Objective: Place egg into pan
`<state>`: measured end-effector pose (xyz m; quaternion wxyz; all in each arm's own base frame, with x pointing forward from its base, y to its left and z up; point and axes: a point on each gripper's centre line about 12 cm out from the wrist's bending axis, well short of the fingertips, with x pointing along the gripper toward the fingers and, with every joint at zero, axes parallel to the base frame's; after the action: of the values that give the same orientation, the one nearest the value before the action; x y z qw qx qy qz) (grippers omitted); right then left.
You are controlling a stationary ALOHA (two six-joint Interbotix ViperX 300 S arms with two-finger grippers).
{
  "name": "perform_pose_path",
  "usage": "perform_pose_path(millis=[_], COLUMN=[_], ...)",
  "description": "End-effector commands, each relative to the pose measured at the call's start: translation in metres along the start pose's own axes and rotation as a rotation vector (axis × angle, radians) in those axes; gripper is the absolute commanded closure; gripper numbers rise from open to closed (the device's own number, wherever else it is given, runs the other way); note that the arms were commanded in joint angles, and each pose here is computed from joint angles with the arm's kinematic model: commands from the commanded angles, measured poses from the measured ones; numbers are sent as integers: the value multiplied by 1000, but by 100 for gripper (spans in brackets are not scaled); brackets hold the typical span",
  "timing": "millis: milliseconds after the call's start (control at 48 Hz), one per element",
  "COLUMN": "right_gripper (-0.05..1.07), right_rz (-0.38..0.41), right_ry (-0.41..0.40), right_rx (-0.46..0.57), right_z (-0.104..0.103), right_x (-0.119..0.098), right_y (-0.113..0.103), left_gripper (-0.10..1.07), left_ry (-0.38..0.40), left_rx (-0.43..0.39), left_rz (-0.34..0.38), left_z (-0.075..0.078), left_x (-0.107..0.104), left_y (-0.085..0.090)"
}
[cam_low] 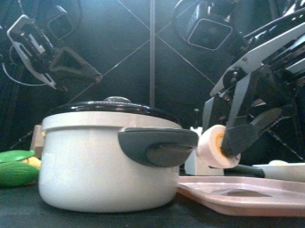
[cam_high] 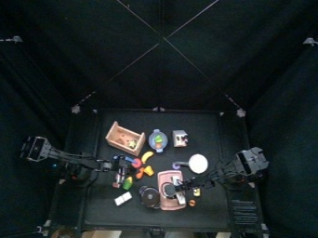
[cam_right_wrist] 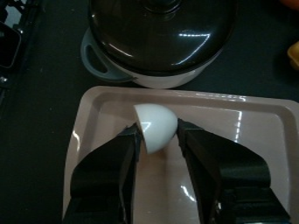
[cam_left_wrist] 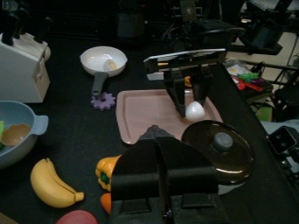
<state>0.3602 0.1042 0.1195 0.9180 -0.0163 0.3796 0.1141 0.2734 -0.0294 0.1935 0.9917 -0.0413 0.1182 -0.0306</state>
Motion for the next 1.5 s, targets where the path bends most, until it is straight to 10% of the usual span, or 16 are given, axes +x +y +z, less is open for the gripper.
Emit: perform_pose_path(millis=[0, 375, 833, 1479], right_gripper=[35, 35, 35, 33], right_rz=[4, -50, -308, -450], right_ry=[-54, -134, -208, -61], right_rx=[0, 99, 304, 498], right_z=[13, -5, -70, -125], right_x=[-14, -80, -167, -179], right_y=[1, -26, -98, -126], left_gripper=[100, 100, 100, 100], left_ry=[-21, -16, -7, -6], left_rx=[-1, -2, -1, -1], left_rz=[-4, -4, -3, -2], left_z=[5, 3, 1, 1], left_x=[2, 1, 2, 2], left_y=[-1, -1, -1, -1])
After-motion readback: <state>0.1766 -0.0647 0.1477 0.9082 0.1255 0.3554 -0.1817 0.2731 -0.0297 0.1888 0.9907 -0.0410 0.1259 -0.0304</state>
